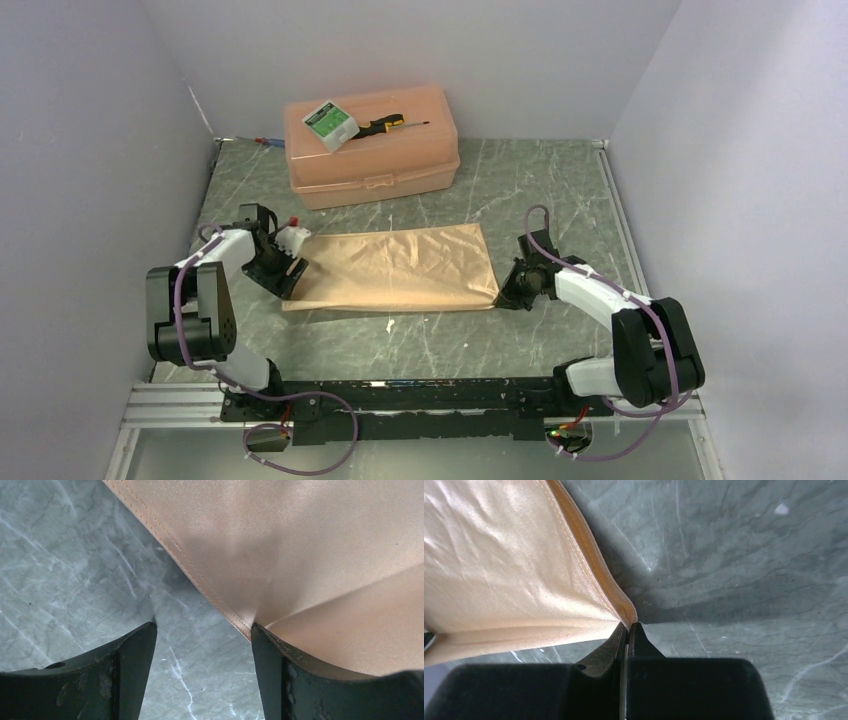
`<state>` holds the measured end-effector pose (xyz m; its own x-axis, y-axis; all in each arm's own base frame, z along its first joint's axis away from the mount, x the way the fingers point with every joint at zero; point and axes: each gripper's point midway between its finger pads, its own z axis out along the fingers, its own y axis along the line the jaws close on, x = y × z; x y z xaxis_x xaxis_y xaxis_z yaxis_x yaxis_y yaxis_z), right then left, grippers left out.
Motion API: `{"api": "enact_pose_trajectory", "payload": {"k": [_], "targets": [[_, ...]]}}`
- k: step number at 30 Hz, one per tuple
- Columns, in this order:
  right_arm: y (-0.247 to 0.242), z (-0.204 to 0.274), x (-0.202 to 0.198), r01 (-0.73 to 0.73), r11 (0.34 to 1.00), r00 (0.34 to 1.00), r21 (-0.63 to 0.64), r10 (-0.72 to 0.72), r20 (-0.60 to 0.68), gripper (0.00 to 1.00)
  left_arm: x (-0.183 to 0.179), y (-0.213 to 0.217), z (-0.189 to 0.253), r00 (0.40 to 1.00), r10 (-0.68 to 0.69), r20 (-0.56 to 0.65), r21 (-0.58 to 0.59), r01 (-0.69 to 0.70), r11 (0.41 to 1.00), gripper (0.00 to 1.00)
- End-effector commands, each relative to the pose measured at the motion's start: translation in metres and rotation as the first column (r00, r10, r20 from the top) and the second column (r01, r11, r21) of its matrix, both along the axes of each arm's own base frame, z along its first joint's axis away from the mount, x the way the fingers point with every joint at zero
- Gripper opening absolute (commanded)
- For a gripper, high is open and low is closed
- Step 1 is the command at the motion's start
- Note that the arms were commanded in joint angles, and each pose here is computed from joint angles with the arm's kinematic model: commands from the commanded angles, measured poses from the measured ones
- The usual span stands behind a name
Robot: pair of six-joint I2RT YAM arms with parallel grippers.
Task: Fold the napkin into a case and place the utensils inside
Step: Pick up the rectangle-folded napkin from the center of the board.
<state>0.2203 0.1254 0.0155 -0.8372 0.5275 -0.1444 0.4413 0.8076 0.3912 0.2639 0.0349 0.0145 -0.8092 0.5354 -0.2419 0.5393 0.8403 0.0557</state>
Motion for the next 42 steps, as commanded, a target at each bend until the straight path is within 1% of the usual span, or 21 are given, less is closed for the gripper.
{"api": "enact_pose_trajectory", "payload": {"k": [1,2,3,4,5,7,8,9,14,19,22,28,33,37,40,42], "targets": [[-0.029,0.012,0.021,0.064,0.99,0.996,-0.125,-0.056,0.063,0.0,0.001,-0.015,-0.016,1.0,-0.009,-0.028,-0.034,0.008,0.999,0.74],[-0.028,0.013,0.022,0.056,0.991,0.996,-0.12,-0.047,0.071,0.0,-0.001,-0.021,-0.015,0.999,-0.018,-0.036,-0.049,0.016,0.999,0.74],[-0.021,0.016,0.023,0.02,0.996,0.997,-0.085,-0.014,0.077,0.04,-0.004,-0.026,-0.013,0.999,-0.028,-0.042,-0.06,0.026,0.998,0.74],[-0.013,0.016,0.022,-0.014,0.998,0.997,-0.055,0.018,0.078,0.12,-0.007,-0.03,-0.011,0.998,-0.038,-0.044,-0.068,0.035,0.997,0.74],[-0.007,0.017,0.021,-0.042,0.999,0.996,-0.033,0.044,0.078,0.22,-0.01,-0.032,-0.01,0.998,-0.047,-0.042,-0.073,0.044,0.996,0.74],[0.001,0.014,0.016,-0.079,0.997,0.994,-0.021,0.08,0.068,0.48,-0.014,-0.032,-0.008,0.998,-0.059,-0.036,-0.07,0.057,0.996,0.74],[0.003,0.013,0.013,-0.089,0.996,0.994,-0.016,0.089,0.065,0.57,-0.016,-0.03,-0.008,0.997,-0.065,-0.036,-0.059,0.063,0.996,0.74],[0.005,0.012,0.011,-0.088,0.996,0.994,-0.007,0.088,0.061,0.6,-0.018,-0.028,-0.008,0.997,-0.07,-0.035,-0.046,0.068,0.997,0.74],[0.001,0.009,0.007,-0.064,0.998,0.996,-0.007,0.064,0.057,0.66,-0.022,-0.022,-0.01,0.996,-0.085,-0.036,-0.013,0.085,0.996,0.73],[-0.015,0.002,0.006,-0.012,0.999,0.999,-0.044,0.014,0.048,0.67,-0.024,-0.019,-0.011,0.995,-0.09,-0.041,0.004,0.091,0.996,0.73],[-0.026,0.002,0.011,0.033,0.999,0.997,-0.034,-0.031,0.065,0.66,-0.025,-0.014,-0.013,0.994,-0.105,-0.035,0.03,0.106,0.994,0.73],[-0.024,-0.004,0.012,0.038,0.999,0.998,-0.02,-0.037,0.059,0.52,-0.025,-0.004,-0.021,0.992,-0.125,-0.021,0.091,0.127,0.988,0.73],[-0.032,-0.006,0.006,0.047,0.997,0.998,-0.054,-0.044,0.053,0.37,-0.026,0.002,-0.028,0.989,-0.146,-0.003,0.129,0.145,0.981,0.73],[-0.037,-0.01,0.002,0.072,0.996,0.996,-0.045,-0.069,0.049,0.33,-0.028,0.012,-0.037,0.986,-0.165,-0.008,0.185,0.163,0.969,0.74],[-0.031,-0.011,0.006,0.087,0.996,0.995,-0.007,-0.087,0.057,0.3,-0.029,0.013,-0.04,0.987,-0.162,-0.016,0.193,0.162,0.968,0.74],[-0.027,-0.01,0.009,0.089,0.996,0.994,0.02,-0.09,0.067,0.25,-0.028,0.012,-0.039,0.987,-0.159,-0.014,0.183,0.159,0.97,0.74]]}}
